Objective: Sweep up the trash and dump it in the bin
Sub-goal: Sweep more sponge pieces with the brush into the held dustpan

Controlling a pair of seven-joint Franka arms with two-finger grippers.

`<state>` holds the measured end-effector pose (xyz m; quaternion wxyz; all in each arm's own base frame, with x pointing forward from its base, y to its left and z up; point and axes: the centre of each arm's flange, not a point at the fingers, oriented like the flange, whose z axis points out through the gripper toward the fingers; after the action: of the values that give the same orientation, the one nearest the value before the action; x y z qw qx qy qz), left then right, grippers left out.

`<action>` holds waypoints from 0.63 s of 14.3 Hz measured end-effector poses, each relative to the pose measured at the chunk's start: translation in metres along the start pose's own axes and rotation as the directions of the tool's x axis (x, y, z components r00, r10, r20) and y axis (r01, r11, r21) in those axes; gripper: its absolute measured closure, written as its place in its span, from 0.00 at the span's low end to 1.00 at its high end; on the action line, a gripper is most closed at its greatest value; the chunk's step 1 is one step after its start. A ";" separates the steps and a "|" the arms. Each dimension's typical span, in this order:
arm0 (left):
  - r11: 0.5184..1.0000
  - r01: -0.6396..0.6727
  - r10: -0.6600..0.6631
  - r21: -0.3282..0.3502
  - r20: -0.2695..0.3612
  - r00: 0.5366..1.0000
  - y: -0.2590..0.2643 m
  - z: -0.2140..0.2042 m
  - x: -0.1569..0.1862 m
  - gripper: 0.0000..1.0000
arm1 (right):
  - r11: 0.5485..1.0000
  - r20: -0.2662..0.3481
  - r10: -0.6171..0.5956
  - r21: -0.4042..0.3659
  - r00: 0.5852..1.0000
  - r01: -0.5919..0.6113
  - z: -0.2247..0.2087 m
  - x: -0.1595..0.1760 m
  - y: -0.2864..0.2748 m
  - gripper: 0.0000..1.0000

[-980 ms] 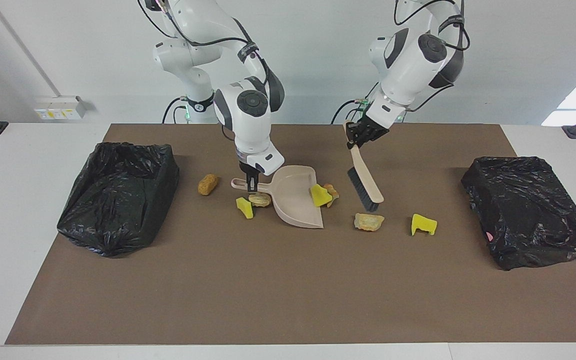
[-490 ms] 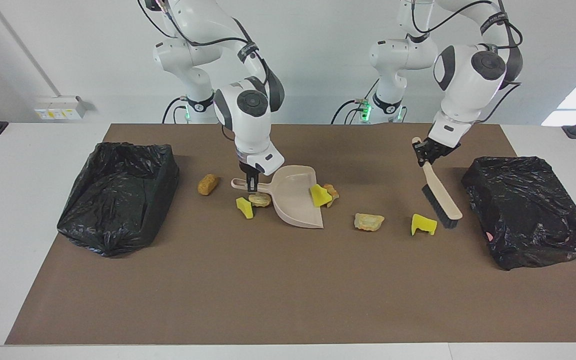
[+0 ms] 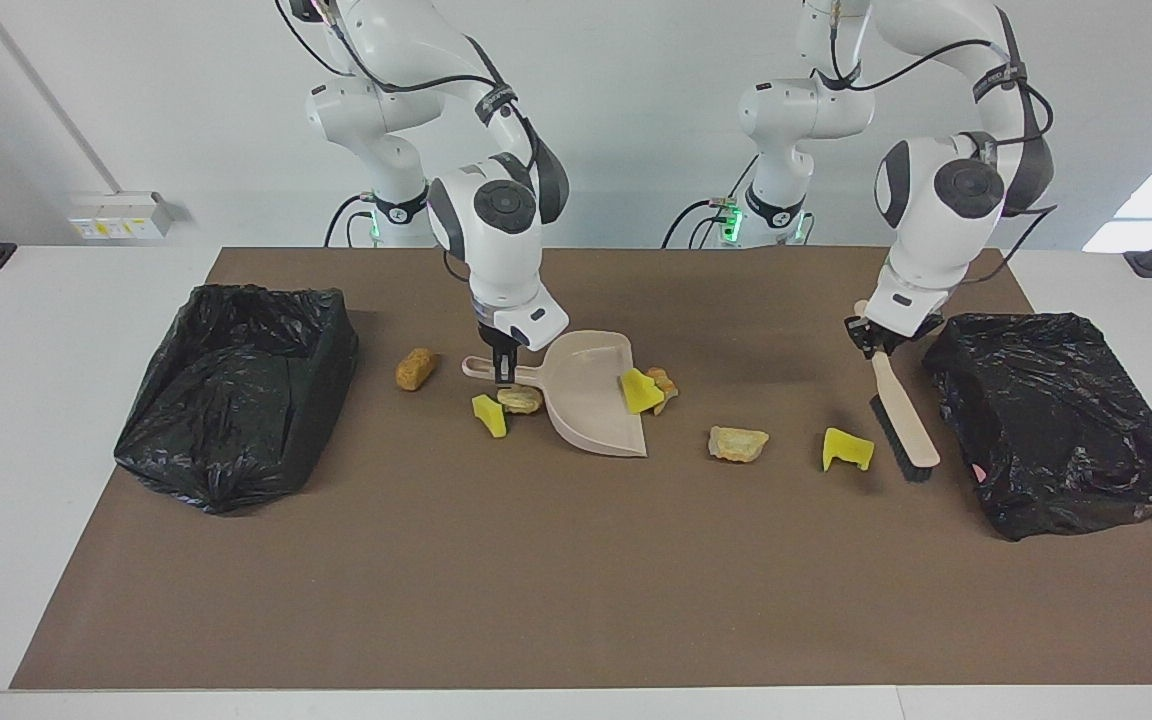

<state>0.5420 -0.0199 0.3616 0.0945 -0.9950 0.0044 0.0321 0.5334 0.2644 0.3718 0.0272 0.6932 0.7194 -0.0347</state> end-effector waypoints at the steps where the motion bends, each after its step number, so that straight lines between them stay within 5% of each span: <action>1: 1.000 -0.006 0.006 0.000 0.002 1.000 0.003 0.002 0.001 0.74 | 1.000 0.000 0.000 0.000 1.000 0.000 0.000 0.000 0.000 0.69; 9: 0.995 -0.064 0.065 -0.070 0.000 0.998 0.114 -0.012 -0.020 0.74 | 0.999 0.009 0.048 0.001 0.999 -0.048 0.003 0.027 -0.013 0.69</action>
<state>0.5213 -0.1343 0.3531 0.0585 -0.9970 0.0353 0.0366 0.5192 0.2904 0.3665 0.0308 0.7100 0.7025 -0.0377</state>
